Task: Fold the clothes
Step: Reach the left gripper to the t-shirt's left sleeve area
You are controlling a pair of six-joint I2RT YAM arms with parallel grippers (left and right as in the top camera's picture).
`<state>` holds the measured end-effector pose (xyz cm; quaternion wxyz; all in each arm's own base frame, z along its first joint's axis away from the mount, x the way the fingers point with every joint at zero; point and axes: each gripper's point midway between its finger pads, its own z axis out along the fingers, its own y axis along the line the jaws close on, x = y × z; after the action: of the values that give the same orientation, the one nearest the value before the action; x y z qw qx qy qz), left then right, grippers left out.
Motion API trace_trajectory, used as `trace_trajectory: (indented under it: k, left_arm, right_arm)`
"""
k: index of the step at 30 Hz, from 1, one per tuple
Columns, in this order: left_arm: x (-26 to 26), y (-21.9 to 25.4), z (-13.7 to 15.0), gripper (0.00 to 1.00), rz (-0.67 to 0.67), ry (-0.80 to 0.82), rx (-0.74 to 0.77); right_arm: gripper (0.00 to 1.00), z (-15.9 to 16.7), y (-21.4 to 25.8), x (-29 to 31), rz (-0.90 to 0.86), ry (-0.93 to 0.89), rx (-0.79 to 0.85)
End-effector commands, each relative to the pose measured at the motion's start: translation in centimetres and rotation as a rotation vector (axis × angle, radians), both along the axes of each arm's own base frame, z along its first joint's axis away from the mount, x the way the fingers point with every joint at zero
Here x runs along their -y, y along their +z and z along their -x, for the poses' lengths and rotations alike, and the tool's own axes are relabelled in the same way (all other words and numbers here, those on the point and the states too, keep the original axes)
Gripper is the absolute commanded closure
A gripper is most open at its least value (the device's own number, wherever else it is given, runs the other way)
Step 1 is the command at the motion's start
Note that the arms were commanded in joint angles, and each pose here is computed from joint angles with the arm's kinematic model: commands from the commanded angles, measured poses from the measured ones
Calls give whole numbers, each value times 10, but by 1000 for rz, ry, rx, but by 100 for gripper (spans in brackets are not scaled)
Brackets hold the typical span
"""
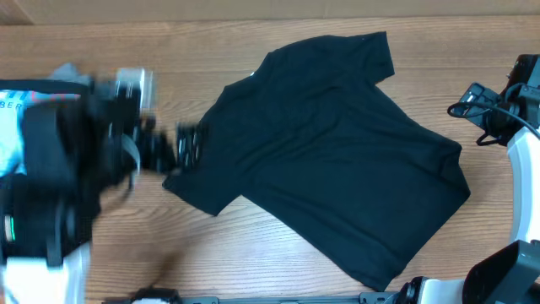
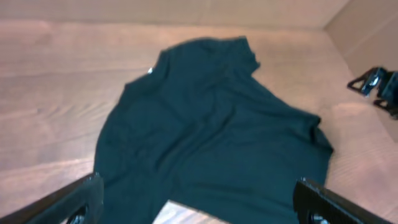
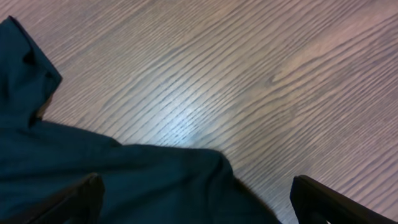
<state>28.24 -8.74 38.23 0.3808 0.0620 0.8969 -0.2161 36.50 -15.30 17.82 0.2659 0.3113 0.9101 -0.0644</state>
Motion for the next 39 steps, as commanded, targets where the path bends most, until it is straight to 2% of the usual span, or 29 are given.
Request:
trace_trajectory:
  k: [1, 6, 9, 12, 14, 15, 18, 19, 22, 25, 30, 39]
  left_arm:
    - [21, 8, -48, 0, -96, -54, -34]
    - [55, -26, -105, 0, -123, -110, -85]
    - [62, -61, -126, 0, -148, -127, -157]
    - [62, -100, -140, 0, -238, -198, -215]
    - [59, -129, -150, 2, -273, -188, -281]
    - [59, -142, -153, 12, -280, -190, -311]
    - [61, -178, -161, 52, -296, -196, -393]
    - [61, -196, -164, 69, -302, -200, -432]
    - [60, -236, -170, 90, -327, -198, -519]
    - [52, -275, -172, 96, -389, -182, -598]
    - [18, -327, -176, 96, -544, -49, -710]
    - [8, -371, -181, 96, -583, -22, -758]
  right_arm:
    - [0, -3, 9, 2, 6, -11, 29]
    - [0, -3, 9, 2, 6, -11, 29]
    - [0, -3, 9, 2, 6, -12, 29]
    - [0, -3, 9, 2, 6, -11, 29]
    - [0, -3, 9, 2, 6, -11, 29]
    - [0, -3, 9, 2, 6, -11, 29]
    - [0, -3, 9, 2, 6, -11, 29]
    - [0, -3, 9, 2, 6, -12, 29]
    - [0, -3, 9, 2, 6, -11, 29]
    - [0, -3, 9, 2, 6, -11, 29]
    - [0, -3, 9, 2, 6, -11, 29]
    - [0, -3, 9, 2, 6, -11, 29]
